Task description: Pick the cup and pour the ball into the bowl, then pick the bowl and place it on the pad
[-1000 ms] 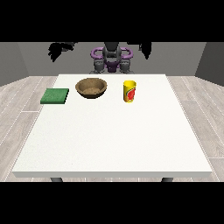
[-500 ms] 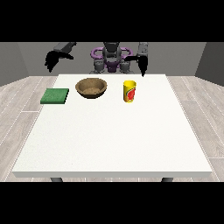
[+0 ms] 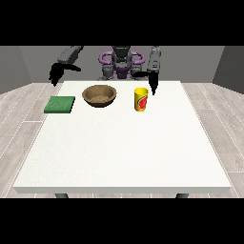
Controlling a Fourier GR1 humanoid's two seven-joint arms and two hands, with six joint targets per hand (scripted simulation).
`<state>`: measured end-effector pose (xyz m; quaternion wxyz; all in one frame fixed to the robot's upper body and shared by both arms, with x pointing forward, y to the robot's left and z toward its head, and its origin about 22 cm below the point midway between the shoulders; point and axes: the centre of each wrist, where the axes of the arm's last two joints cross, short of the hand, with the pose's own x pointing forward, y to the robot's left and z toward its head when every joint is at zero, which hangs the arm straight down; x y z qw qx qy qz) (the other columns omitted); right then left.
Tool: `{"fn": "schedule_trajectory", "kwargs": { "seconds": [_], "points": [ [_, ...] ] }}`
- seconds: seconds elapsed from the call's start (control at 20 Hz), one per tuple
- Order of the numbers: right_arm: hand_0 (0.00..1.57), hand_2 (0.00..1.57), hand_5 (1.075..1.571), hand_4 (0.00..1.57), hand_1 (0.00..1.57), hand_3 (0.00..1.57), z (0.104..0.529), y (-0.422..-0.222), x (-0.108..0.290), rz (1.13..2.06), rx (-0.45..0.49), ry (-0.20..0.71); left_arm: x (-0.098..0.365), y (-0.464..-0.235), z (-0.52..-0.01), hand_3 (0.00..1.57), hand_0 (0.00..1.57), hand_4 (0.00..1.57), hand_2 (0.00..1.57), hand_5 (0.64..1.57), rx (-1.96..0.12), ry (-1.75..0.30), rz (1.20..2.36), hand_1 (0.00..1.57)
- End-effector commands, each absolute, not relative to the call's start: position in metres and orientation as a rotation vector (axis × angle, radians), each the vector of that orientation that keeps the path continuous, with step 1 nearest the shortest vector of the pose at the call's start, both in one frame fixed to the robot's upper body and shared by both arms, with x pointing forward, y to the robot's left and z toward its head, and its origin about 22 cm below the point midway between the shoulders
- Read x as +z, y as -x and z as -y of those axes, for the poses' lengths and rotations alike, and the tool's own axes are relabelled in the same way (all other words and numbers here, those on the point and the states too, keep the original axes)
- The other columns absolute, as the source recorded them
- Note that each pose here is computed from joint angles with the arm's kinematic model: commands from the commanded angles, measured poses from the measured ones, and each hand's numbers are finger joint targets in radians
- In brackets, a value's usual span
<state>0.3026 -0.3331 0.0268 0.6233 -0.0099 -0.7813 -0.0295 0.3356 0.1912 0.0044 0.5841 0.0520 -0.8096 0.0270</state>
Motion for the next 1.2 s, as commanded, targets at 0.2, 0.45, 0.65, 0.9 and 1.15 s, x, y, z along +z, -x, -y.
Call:
{"fn": "schedule_trajectory", "kwargs": {
  "seconds": [0.2,0.45,0.65,0.9,1.15],
  "points": [
    [0.0,0.0,1.569,0.0,0.0,0.0,0.348,-0.313,0.033,1.84,-0.058,0.008,-0.006,-0.36,-0.213,0.0,0.0,0.0,0.0,1.325,0.086,-0.147,1.913,0.0],
    [0.0,0.0,1.569,0.0,0.0,0.0,0.318,-0.318,0.046,1.877,0.006,-0.02,-0.01,-0.375,-0.24,0.0,0.0,0.0,0.0,1.281,0.157,-0.233,1.957,0.0],
    [0.0,0.0,1.568,0.0,0.0,0.0,0.333,-0.321,0.04,1.895,0.008,-0.02,-0.017,-0.377,-0.225,0.0,0.0,0.0,0.0,1.269,0.128,-0.222,1.948,0.0],
    [0.0,0.0,1.568,0.0,0.0,0.0,0.34,-0.327,0.05,1.974,0.025,-0.04,-0.019,-0.382,-0.204,0.0,0.0,0.0,0.0,1.253,0.156,-0.269,2.008,0.0],
    [0.0,0.0,1.569,0.18,0.0,0.0,0.338,-0.339,0.068,1.967,0.043,-0.058,-0.004,-0.388,-0.22,0.0,0.0,1.46,0.0,1.56,0.045,-0.428,2.04,0.0]
  ]
}}
